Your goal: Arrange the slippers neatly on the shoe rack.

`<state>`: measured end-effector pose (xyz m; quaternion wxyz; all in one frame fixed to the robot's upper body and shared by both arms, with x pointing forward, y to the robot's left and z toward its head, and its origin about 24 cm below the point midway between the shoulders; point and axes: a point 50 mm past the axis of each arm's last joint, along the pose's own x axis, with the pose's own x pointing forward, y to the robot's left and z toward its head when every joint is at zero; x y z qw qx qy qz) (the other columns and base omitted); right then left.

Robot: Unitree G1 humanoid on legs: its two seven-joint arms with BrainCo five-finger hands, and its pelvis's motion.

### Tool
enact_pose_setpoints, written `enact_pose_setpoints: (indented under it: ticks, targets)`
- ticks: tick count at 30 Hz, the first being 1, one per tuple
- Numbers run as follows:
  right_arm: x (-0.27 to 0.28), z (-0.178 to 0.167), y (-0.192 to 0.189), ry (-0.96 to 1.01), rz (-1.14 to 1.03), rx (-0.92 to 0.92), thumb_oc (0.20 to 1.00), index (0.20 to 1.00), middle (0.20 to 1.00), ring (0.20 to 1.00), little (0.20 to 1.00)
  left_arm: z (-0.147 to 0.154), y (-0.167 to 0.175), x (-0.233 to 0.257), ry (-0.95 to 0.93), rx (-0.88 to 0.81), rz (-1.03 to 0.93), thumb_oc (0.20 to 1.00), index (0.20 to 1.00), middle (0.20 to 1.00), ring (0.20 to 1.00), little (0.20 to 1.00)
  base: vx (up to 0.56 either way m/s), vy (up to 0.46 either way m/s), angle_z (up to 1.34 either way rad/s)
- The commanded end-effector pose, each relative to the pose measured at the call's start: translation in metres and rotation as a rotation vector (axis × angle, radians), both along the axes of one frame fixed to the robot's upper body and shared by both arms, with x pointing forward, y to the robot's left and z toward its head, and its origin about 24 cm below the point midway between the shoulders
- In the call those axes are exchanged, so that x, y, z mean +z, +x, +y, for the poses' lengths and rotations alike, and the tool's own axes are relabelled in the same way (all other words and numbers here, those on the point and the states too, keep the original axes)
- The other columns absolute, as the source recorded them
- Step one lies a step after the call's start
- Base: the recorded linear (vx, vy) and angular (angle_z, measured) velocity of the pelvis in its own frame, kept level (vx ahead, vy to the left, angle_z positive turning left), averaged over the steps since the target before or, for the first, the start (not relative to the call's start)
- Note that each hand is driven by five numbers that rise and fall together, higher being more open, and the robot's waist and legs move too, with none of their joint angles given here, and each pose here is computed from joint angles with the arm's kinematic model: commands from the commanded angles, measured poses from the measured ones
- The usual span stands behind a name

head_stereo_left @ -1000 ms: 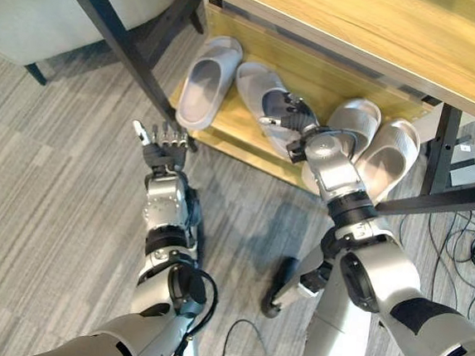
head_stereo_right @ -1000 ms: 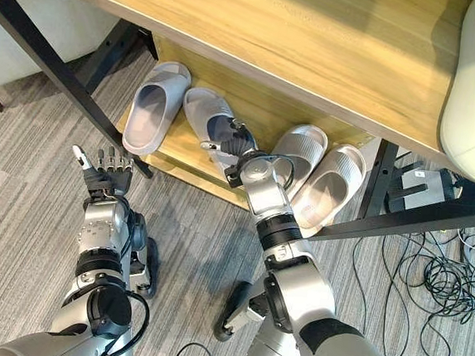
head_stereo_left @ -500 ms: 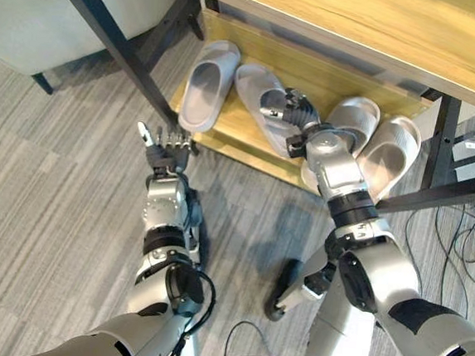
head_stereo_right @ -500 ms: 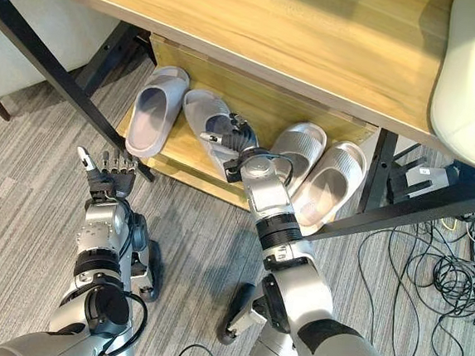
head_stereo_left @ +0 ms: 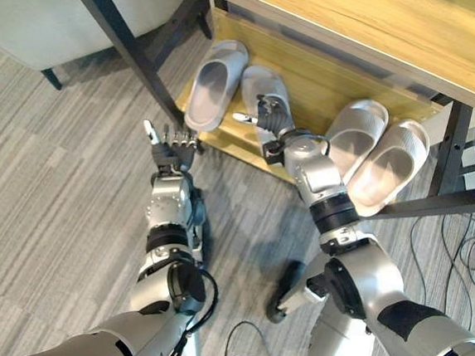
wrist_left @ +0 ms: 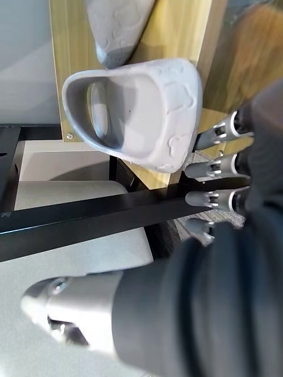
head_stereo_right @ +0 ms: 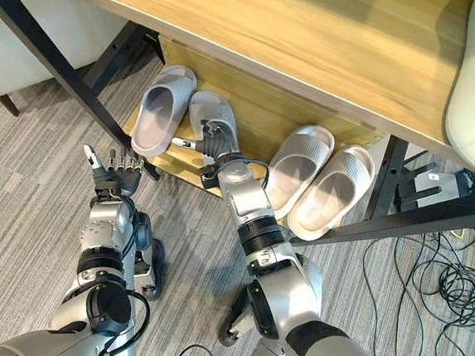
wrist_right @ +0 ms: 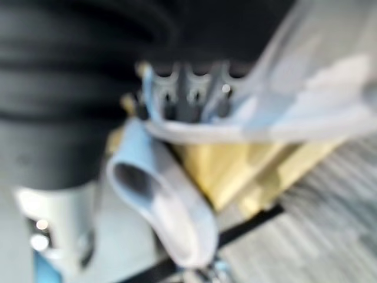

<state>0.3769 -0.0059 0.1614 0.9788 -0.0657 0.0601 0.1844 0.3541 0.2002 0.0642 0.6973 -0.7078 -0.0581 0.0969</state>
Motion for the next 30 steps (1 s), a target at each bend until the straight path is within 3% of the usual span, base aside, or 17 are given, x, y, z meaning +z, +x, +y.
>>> enact_pose_setpoints:
  ticks: [1,7,21,30]
  targets:
    - [0.058,0.029,-0.002,0.074,-0.160,0.081,1.000,1.000,1.000,1.000,1.000,-0.052,-0.016,-0.045,-0.117,-0.129,0.149,1.000,1.000,1.000,1.000,1.000,0.00,0.000,0.00]
    - [0.066,0.025,0.003,0.047,-0.205,0.060,1.000,1.000,1.000,1.000,1.000,-0.054,-0.016,-0.045,-0.104,-0.140,0.155,1.000,1.000,1.000,1.000,1.000,0.00,0.000,0.00]
    - [0.079,-0.027,0.030,-0.064,-0.290,-0.086,1.000,1.000,1.000,1.000,1.000,-0.045,-0.030,-0.063,-0.044,-0.145,0.209,1.000,1.000,1.000,1.000,1.000,0.00,0.000,0.00]
    - [0.085,-0.025,0.030,-0.060,-0.323,0.013,1.000,1.000,1.000,1.000,1.000,-0.049,-0.038,-0.074,-0.020,-0.166,0.228,1.000,1.000,1.000,1.000,1.000,0.00,0.000,0.00]
